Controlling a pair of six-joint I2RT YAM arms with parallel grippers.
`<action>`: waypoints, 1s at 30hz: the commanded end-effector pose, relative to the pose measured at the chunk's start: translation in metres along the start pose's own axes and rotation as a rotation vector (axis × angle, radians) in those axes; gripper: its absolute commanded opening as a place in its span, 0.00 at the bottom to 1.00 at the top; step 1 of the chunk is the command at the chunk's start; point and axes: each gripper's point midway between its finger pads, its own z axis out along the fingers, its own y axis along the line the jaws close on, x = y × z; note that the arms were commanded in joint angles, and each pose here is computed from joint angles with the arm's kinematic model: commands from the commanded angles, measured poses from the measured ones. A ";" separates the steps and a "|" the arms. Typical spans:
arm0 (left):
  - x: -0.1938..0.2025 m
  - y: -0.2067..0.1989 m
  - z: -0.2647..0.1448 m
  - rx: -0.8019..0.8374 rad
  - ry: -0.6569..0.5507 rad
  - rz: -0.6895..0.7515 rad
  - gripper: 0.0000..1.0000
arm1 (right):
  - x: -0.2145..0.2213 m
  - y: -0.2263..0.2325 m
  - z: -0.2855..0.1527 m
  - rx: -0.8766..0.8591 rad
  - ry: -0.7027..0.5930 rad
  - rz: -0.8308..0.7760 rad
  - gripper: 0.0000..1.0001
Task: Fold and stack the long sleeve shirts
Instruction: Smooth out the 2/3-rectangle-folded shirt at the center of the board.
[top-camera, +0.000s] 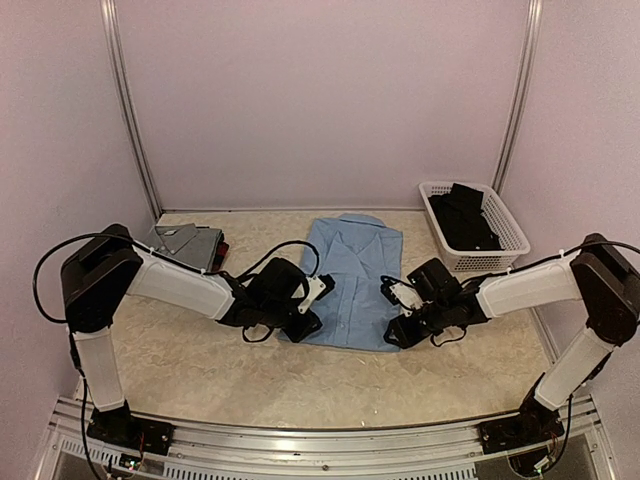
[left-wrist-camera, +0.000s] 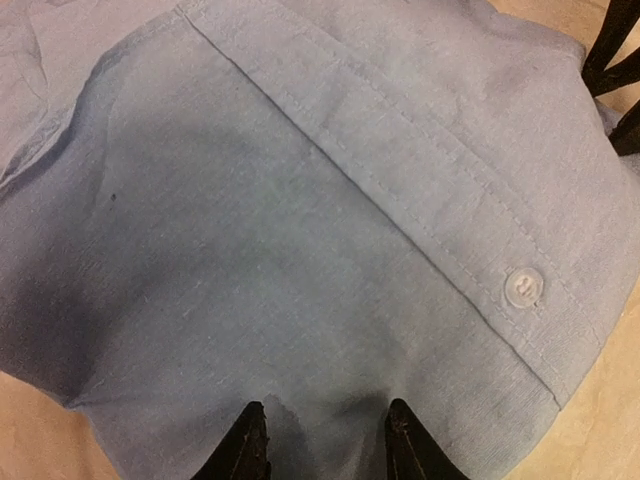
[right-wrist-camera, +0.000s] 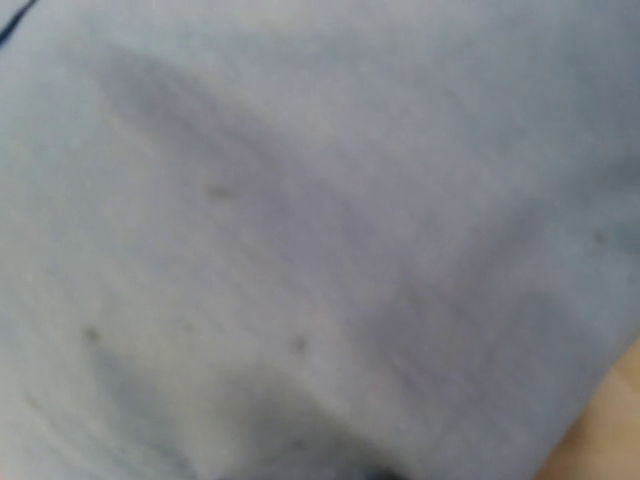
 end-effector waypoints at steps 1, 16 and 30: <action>-0.004 0.008 -0.017 -0.053 -0.025 0.003 0.38 | 0.023 -0.004 0.009 0.061 0.055 0.009 0.37; -0.037 0.054 -0.119 -0.283 -0.323 -0.316 0.77 | -0.044 0.004 -0.053 0.152 -0.185 -0.066 0.53; -0.026 0.054 -0.174 -0.134 -0.426 -0.499 0.99 | -0.106 0.007 0.008 0.145 -0.132 -0.227 0.76</action>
